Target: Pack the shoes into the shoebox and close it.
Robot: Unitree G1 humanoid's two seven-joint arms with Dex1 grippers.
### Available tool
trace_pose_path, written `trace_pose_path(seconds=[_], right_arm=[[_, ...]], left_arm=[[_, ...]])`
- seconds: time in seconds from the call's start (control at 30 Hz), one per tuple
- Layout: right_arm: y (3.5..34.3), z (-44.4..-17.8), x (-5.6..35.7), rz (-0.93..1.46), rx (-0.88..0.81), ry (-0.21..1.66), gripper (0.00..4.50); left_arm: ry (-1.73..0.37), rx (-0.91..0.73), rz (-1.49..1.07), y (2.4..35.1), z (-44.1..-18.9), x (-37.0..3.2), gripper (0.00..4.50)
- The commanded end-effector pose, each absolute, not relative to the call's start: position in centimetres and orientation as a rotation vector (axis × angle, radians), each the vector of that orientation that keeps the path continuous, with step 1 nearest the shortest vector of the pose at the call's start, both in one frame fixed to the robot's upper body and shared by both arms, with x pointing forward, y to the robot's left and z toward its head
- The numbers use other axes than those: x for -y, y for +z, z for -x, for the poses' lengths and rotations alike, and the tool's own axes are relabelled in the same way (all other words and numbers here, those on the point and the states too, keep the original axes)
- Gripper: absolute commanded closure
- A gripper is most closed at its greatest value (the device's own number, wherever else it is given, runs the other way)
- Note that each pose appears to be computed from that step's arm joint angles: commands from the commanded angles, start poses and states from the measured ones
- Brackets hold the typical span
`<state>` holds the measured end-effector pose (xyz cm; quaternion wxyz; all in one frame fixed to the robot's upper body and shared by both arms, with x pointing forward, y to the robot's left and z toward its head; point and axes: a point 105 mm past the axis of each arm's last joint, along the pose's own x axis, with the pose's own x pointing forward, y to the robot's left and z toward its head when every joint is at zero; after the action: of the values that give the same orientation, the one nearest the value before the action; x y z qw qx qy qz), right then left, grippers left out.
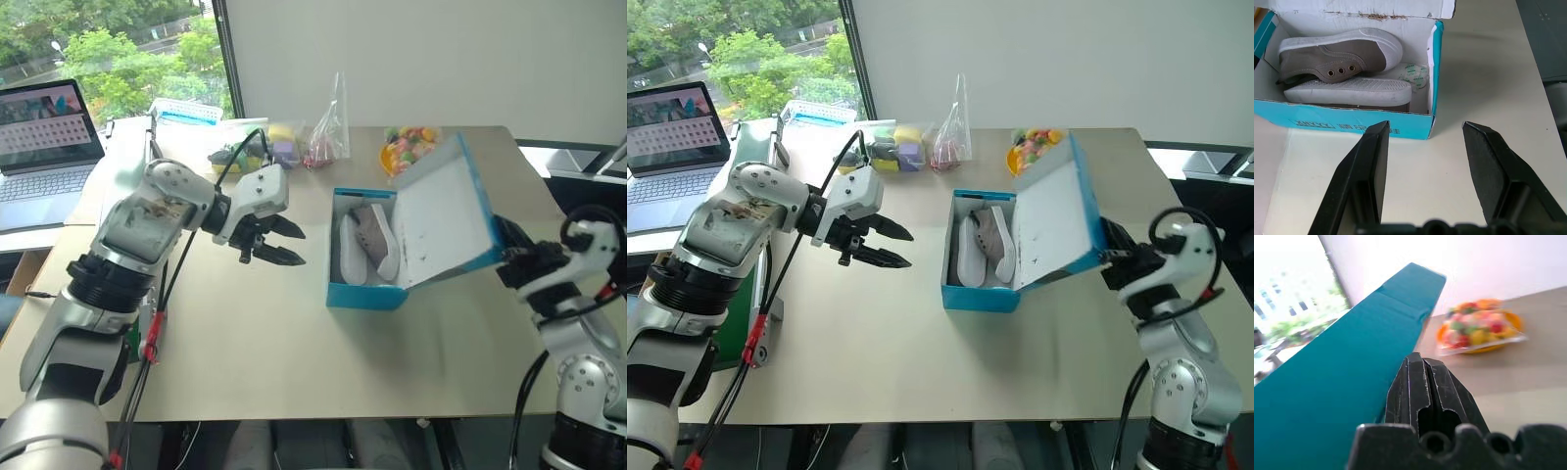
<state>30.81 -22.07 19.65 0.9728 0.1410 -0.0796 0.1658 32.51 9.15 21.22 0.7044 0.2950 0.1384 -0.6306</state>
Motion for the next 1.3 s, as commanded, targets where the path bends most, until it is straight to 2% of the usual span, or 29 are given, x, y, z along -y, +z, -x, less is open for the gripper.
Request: trace_pose_path(seconds=[0.03,0.27,0.5,0.6,0.73,0.8,0.9,0.97,1.07,1.17,1.23,1.3], right_arm=[[18.7,-30.9,17.6,-0.263,0.068,0.523,4.42],[15.8,-33.7,14.8,-0.189,-0.072,0.642,4.42],[15.6,-39.5,11.3,-0.156,-0.119,0.743,4.42],[15.1,-41.0,10.0,-0.160,-0.159,0.771,4.42],[11.5,-41.5,9.0,-0.073,-0.283,0.796,4.42],[8.5,-41.2,8.9,0.020,-0.391,0.797,4.42],[4.5,-40.6,10.2,0.210,-0.553,0.756,4.42],[3.3,-40.5,11.3,0.321,-0.606,0.724,4.42],[4.4,-40.9,10.9,0.330,-0.562,0.745,4.42],[10.2,-42.0,8.9,0.163,-0.355,0.799,4.42],[15.5,-41.0,7.9,0.081,-0.168,0.890,4.42],[18.6,-38.9,7.7,0.087,-0.060,0.969,4.42]], left_arm=[[-1.356,-0.257,-0.682,22.4,-32.5,-9.6,1.99],[-1.301,-0.250,-0.669,22.1,-32.3,-10.2,1.99],[-1.250,-0.252,-0.630,21.6,-31.6,-10.7,1.99],[-1.244,-0.256,-0.616,21.4,-31.0,-10.6,1.99],[-1.214,-0.263,-0.594,21.2,-30.4,-10.8,1.99],[-1.187,-0.270,-0.588,21.0,-30.1,-11.2,1.99],[-1.176,-0.292,-0.586,20.5,-29.4,-11.6,1.99],[-1.166,-0.298,-0.585,20.3,-29.1,-11.7,1.99],[-1.146,-0.293,-0.574,20.3,-29.0,-11.8,1.99],[-1.104,-0.274,-0.547,20.5,-29.3,-12.0,1.99],[-1.067,-0.258,-0.518,20.7,-29.7,-12.4,1.99],[-1.044,-0.248,-0.493,20.8,-30.0,-12.7,1.99]])
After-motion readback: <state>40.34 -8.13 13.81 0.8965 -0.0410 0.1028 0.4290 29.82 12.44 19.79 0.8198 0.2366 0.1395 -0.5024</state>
